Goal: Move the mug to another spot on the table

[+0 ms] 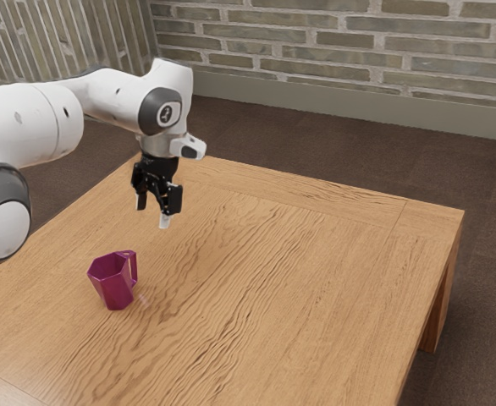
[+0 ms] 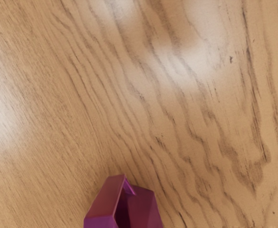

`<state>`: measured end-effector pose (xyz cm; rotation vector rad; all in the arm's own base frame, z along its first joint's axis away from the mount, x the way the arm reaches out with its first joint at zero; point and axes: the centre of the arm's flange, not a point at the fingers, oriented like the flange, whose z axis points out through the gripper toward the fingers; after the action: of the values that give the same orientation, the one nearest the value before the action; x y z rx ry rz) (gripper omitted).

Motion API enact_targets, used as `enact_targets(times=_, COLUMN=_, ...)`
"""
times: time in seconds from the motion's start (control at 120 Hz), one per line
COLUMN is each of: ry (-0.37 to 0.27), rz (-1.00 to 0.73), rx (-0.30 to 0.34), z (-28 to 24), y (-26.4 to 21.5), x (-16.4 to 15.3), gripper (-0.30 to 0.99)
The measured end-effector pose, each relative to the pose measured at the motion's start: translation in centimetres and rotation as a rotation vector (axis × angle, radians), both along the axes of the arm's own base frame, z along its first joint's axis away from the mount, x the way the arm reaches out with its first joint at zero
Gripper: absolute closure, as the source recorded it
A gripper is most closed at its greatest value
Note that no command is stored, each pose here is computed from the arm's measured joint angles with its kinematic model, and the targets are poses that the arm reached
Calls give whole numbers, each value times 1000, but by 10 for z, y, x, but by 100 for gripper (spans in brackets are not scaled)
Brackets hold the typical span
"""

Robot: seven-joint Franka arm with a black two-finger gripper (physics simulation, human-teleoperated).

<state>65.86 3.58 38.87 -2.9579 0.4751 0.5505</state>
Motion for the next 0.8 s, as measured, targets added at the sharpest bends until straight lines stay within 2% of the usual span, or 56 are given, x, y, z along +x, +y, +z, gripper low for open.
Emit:
enact_targets(times=0.475, ry=125, rz=65, rx=-49, z=-70, y=43, x=-16, gripper=0)
enact_targets(times=0.8, ry=142, rz=68, rx=-41, z=-99, y=62, x=-15, gripper=0)
